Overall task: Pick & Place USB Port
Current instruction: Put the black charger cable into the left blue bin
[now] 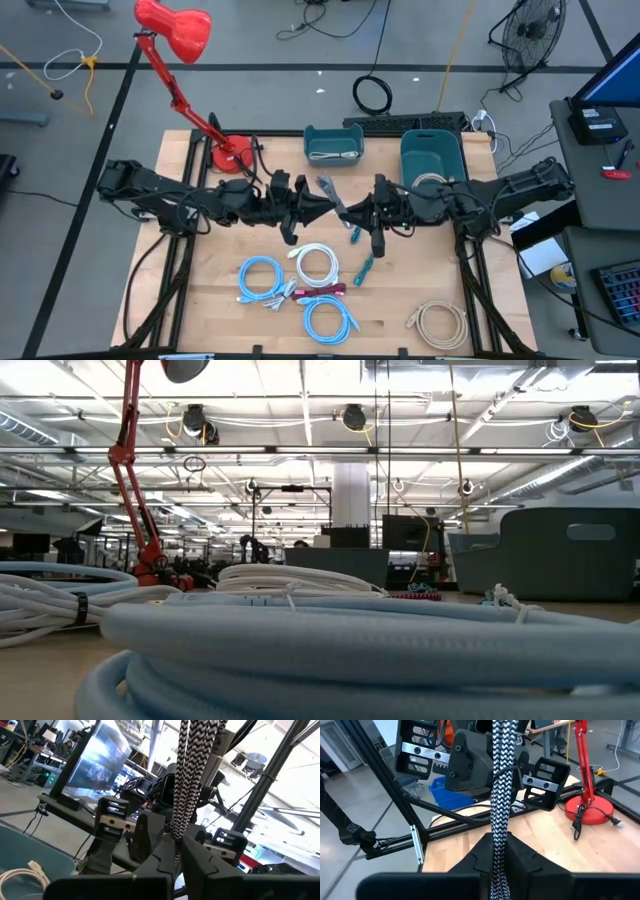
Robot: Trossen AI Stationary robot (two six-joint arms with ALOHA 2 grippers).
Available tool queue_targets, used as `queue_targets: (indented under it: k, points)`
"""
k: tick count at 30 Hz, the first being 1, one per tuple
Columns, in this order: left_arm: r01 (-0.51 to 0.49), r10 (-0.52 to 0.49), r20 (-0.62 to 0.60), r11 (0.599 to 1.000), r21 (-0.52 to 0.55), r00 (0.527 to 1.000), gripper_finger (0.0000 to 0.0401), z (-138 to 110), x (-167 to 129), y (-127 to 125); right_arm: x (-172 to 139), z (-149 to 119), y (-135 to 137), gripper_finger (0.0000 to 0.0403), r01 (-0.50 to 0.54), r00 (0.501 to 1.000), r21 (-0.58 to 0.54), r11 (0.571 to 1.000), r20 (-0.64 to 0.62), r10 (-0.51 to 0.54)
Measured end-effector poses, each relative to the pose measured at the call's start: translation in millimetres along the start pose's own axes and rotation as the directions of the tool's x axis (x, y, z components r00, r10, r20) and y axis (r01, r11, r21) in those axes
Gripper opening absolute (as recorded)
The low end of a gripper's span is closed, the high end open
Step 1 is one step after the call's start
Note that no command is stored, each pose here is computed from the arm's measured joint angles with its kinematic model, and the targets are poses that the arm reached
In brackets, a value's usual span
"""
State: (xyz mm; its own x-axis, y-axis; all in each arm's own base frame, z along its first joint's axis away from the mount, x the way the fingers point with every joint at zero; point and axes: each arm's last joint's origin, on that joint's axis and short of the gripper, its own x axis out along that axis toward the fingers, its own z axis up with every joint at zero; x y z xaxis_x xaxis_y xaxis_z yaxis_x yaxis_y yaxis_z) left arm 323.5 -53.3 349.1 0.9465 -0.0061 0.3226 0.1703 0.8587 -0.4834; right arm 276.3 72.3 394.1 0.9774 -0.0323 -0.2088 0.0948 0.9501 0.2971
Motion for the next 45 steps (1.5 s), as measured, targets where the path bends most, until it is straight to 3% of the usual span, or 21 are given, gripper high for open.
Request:
queue_targets:
  k: [6,11,14,18,23,26,29,34,38,45]
  points:
    - [-0.038,0.038,0.028,0.999,0.005,0.999,0.0005,13.1,-2.2,7.3,-7.8,6.7,4.0,0.0066,-0.063,0.997,0.02,0.998,0.039,0.062]
    - [-0.08,0.083,-0.06,0.996,0.05,0.995,0.0002,40.7,5.1,14.4,-19.4,13.0,8.1,0.0117,-0.111,0.992,0.078,0.991,0.074,0.106]
    - [-0.157,0.171,-0.119,0.98,0.121,0.978,0.0001,67.0,12.5,17.0,-28.9,17.3,8.0,0.0145,-0.159,0.986,0.117,0.98,0.077,0.15]
    - [-0.275,0.337,-0.227,0.924,0.266,0.914,0.0001,98.8,16.4,27.7,-40.9,16.9,5.8,0.017,-0.193,0.981,0.128,0.973,0.021,0.192]
    - [-0.317,0.449,-0.358,0.873,0.371,0.818,0.0001,127.4,9.5,59.4,-51.3,5.7,-4.0,0.0173,-0.092,0.987,0.14,0.986,-0.12,0.109]
    - [-0.322,0.472,-0.434,0.869,0.375,0.767,0.0,135.3,0.2,89.3,-53.5,-4.4,-9.2,0.0167,-0.017,0.974,0.147,0.989,-0.221,0.05]
    - [-0.317,0.471,-0.461,0.872,0.373,0.752,0.0,141.6,-1.1,121.4,-56.0,-14.3,-14.5,0.0163,0.067,0.948,0.173,0.983,-0.319,-0.008]
    - [-0.295,0.485,-0.563,0.869,0.398,0.669,0.0,123.7,1.1,176.4,-58.6,-24.7,-22.9,0.0157,0.255,0.908,0.206,0.945,-0.386,-0.161]
    - [-0.223,0.473,-0.635,0.872,0.436,0.61,0.0,105.1,14.0,208.3,-58.5,-26.6,-26.8,0.0155,0.337,0.902,0.203,0.919,-0.349,-0.254]
    - [-0.051,0.517,-0.7,0.82,0.57,0.493,0.0,94.4,52.9,225.9,-47.1,-43.2,-32.7,0.0155,0.375,0.902,0.247,0.894,-0.319,-0.291]
